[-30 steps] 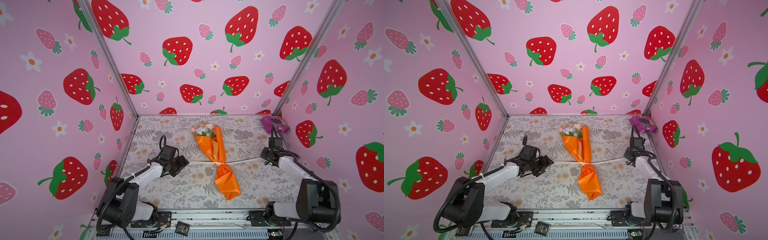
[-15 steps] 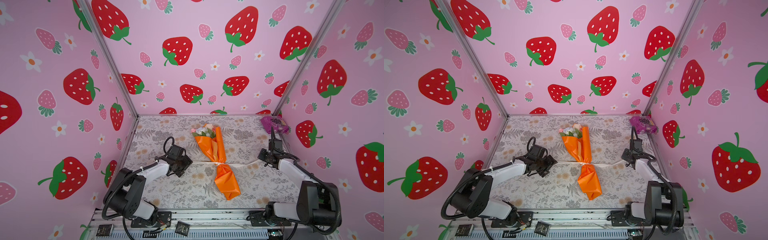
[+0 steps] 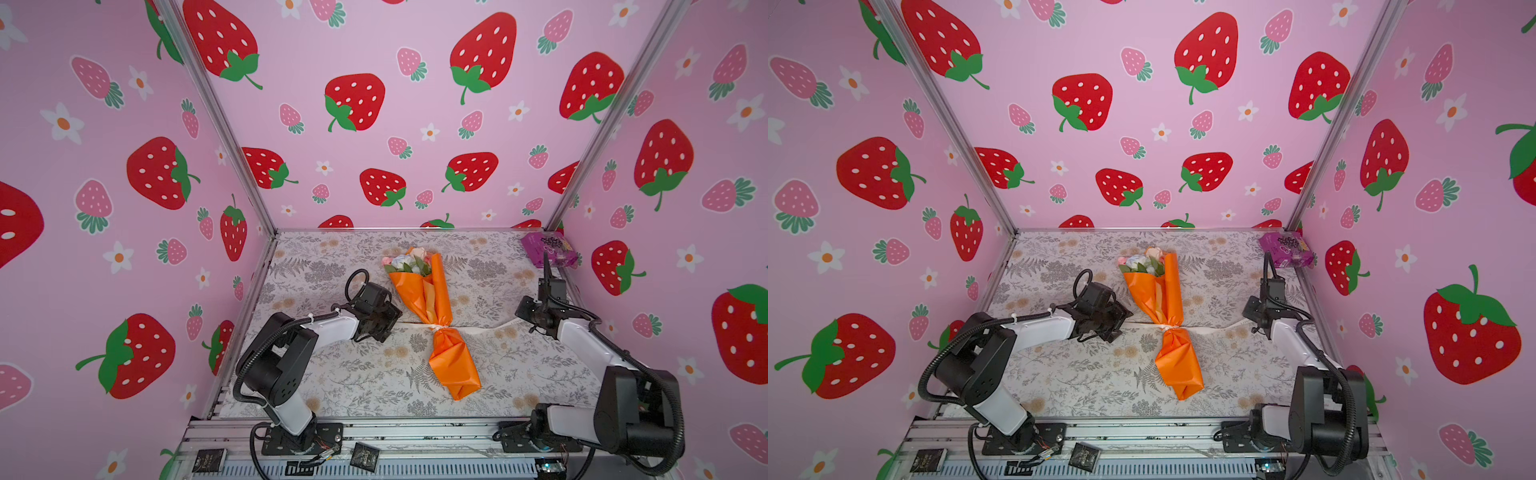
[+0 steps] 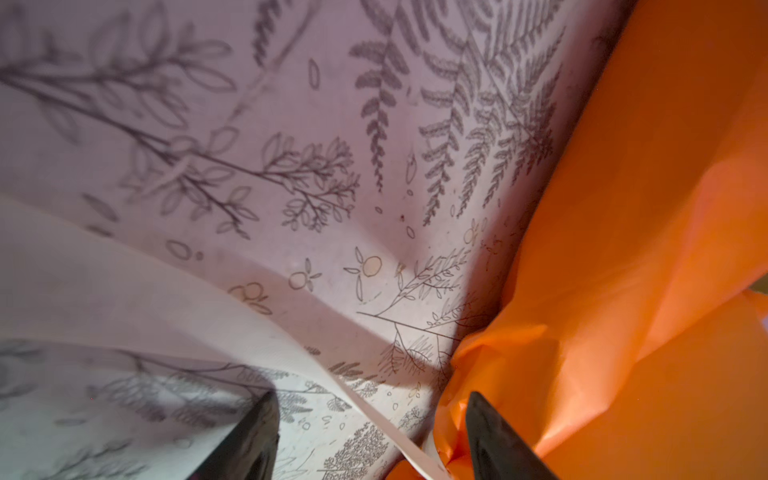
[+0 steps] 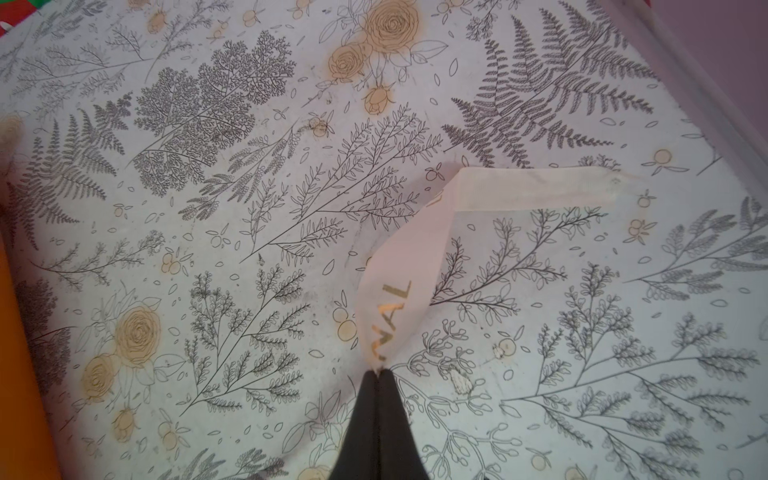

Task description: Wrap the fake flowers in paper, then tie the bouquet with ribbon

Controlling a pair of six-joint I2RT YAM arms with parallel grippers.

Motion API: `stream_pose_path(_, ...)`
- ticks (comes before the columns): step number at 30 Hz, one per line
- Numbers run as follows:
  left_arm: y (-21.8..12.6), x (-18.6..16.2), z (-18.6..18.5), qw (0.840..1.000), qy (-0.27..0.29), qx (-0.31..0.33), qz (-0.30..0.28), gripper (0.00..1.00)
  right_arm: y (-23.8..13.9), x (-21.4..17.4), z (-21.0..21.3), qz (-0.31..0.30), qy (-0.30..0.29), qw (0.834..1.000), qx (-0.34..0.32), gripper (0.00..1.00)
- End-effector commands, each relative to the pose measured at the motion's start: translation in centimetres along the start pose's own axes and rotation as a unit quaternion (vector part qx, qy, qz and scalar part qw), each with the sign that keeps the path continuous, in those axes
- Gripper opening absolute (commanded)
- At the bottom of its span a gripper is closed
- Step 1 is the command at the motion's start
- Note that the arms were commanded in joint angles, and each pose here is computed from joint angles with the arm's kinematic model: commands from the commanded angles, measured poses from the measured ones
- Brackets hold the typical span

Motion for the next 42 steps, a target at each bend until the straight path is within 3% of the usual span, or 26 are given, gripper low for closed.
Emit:
stream_pose_path(1,1.4,-0.5,1.2,0.999,-0.027,0.026,0.006,0.57,-0.5,0.2,0.0,-0.005,-0.005,1.0,-0.001,0.0)
stream_pose_path(11,1.2,-0.4,0.4,1.0,0.005,0.015,-0.007,0.0,-0.7,0.7,-0.6,-0.021,-0.007,1.0,-0.021,0.0)
stream_pose_path(17,-0.6,0.0,0.7,0.997,0.062,0.03,-0.022,0.0,-1.7,3.1,-2.3,-0.081,-0.007,0.993,-0.082,0.0)
stream_pose_path(22,-3.3,1.3,2.6,0.982,0.141,0.11,-0.062,0.0,-2.1,4.3,-2.9,-0.11,-0.009,0.988,-0.105,0.0)
stream_pose_path(29,-4.3,1.9,5.4,0.977,0.15,0.136,-0.072,0.0,-2.8,4.6,-3.3,-0.124,-0.002,0.986,-0.113,0.0)
stream_pose_path(32,-3.6,1.5,5.0,0.978,0.161,0.119,-0.058,0.0,-3.0,4.5,-2.3,-0.116,-0.011,0.99,-0.085,0.0)
stream_pose_path(39,-2.1,0.7,1.8,0.983,0.176,0.035,-0.034,0.02,-4.1,3.6,2.8,-0.086,-0.021,0.994,0.068,0.0)
stream_pose_path(40,-2.1,0.4,1.6,0.984,0.175,0.027,-0.024,0.07,-4.4,3.8,3.1,-0.088,-0.02,0.993,0.076,0.0)
stream_pose_path(41,-2.2,0.4,1.5,0.984,0.172,0.028,-0.025,0.19,-4.6,3.7,3.3,-0.088,-0.021,0.993,0.081,0.0)
stream_pose_path(42,-2.3,0.5,1.5,0.984,0.172,0.028,-0.027,0.23,-4.8,3.8,3.4,-0.09,-0.021,0.992,0.083,0.0)
Point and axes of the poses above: each gripper's point midway between its finger pads, its own y axis out along the fingers, its own z axis along the line the jaws close on, x = y × z, the point moved 1 cm from there along -y, back along the fingers, and after that the axes turned 10 degrees about y, right-handed, at the moved point
